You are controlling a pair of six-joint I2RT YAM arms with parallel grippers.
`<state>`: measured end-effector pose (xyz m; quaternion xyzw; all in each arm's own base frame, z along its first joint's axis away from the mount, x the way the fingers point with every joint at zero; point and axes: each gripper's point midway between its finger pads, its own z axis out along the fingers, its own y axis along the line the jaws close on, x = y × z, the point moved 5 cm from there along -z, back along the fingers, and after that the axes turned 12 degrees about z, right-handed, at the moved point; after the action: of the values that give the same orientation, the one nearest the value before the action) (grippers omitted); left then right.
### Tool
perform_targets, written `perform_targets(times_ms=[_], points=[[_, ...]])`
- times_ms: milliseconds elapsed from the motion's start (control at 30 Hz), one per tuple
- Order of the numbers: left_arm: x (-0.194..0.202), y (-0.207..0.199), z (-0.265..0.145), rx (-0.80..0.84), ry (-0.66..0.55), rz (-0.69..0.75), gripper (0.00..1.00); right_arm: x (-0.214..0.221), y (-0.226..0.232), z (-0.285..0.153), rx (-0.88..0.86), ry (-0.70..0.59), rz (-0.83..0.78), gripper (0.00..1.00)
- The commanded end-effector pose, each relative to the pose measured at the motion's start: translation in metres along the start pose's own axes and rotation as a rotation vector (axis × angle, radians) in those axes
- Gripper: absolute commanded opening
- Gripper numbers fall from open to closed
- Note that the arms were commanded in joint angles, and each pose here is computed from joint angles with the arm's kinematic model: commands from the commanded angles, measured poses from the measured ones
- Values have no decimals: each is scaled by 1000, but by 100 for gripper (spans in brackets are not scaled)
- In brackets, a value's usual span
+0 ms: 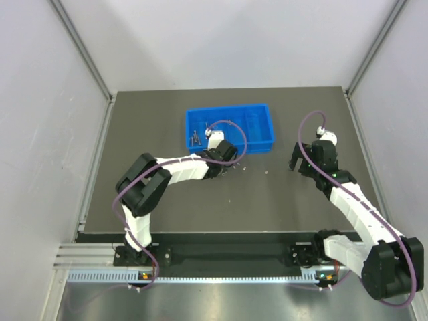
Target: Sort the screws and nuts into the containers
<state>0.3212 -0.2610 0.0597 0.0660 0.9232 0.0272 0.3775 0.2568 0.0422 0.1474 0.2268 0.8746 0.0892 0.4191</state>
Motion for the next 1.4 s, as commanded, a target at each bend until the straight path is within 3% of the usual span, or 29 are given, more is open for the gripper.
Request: perform_targets(times_ms=[0, 233, 567, 933, 1067, 1367], points=[[8, 9, -6, -4, 26, 9, 11, -13, 5, 0, -14, -42, 9, 100], [-20, 4, -30, 67, -60, -11, 8, -14, 5, 0, -11, -41, 10, 100], [-31, -1, -43, 120, -85, -15, 8, -14, 5, 1, -10, -40, 10, 100], [-86, -19, -71, 220, -198, 12, 10, -11, 3, 3, 0, -30, 12, 99], [-83, -19, -70, 214, -166, 25, 20, -11, 2, 2, 3, -34, 9, 100], [-29, 1, -88, 204, 23, 65, 45, -9, 2, 5, 8, -23, 7, 100]])
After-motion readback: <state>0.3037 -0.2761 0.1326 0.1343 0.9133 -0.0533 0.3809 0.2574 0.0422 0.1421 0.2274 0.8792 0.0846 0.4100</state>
